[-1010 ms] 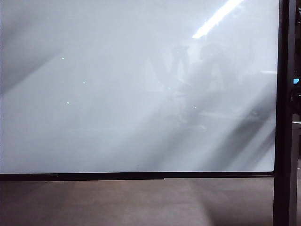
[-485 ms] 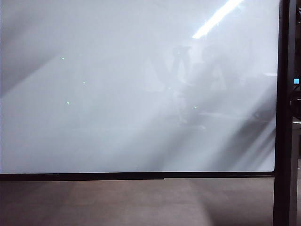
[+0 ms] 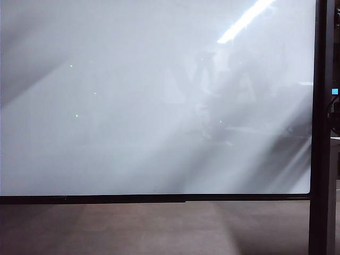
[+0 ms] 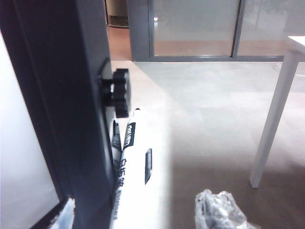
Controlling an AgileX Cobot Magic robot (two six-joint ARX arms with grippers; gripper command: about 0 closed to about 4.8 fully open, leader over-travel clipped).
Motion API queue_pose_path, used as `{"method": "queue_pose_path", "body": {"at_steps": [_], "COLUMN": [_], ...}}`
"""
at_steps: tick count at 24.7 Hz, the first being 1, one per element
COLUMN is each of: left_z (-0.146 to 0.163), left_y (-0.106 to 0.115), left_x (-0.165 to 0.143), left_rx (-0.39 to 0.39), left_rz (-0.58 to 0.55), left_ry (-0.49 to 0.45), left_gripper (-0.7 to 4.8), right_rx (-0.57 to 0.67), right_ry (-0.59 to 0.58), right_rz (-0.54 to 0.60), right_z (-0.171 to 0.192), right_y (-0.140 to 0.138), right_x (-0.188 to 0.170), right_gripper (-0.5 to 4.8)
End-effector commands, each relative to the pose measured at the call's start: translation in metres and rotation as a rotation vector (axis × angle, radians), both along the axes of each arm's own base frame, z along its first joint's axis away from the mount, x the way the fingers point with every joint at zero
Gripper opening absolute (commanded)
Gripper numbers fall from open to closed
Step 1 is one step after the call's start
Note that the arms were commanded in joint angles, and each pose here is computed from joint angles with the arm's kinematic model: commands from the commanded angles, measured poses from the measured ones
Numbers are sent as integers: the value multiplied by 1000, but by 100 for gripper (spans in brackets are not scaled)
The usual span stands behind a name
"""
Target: Reach to the right to find the marker pen, pick it up, and write the number 2 on the whiteboard.
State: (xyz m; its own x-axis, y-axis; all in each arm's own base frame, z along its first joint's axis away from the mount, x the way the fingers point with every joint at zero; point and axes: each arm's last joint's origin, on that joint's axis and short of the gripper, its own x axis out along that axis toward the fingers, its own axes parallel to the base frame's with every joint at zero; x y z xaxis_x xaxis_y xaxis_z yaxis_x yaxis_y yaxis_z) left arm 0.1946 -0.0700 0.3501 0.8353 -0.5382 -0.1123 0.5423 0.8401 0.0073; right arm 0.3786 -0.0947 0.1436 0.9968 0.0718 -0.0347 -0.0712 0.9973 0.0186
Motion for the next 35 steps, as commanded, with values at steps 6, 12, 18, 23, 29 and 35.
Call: {"method": "queue_pose_path", "body": {"at_steps": [6,12,18,23,29,35], "left_z": [4,3,3,3,3,1], "left_y": [0,0,0,0,0,0], "left_x": [-1,-1,-1,-1,-1,-1], "left_rx": [5,8,10,10,10,14], "left_rz": [-7,-7,-7,-7,-7,-7], "left_ry": [-28,-19,-15,-15,-14,-1], "left_gripper": [-5,-5,-5,-5,-5,-5], "right_rx": [-15,-7,-7,-13,-13,-13], "right_ry": [-30,-7,-7,-24,-24,-24], "right_rz": [27,38,38,38,37,39], "right_z": [6,3,3,5,5,5], "right_y": [0,-3,-4,-3,-4,-3], "right_x": [2,5,5,6,6,6], "right_gripper": [327,327,327,327,299,208]}}
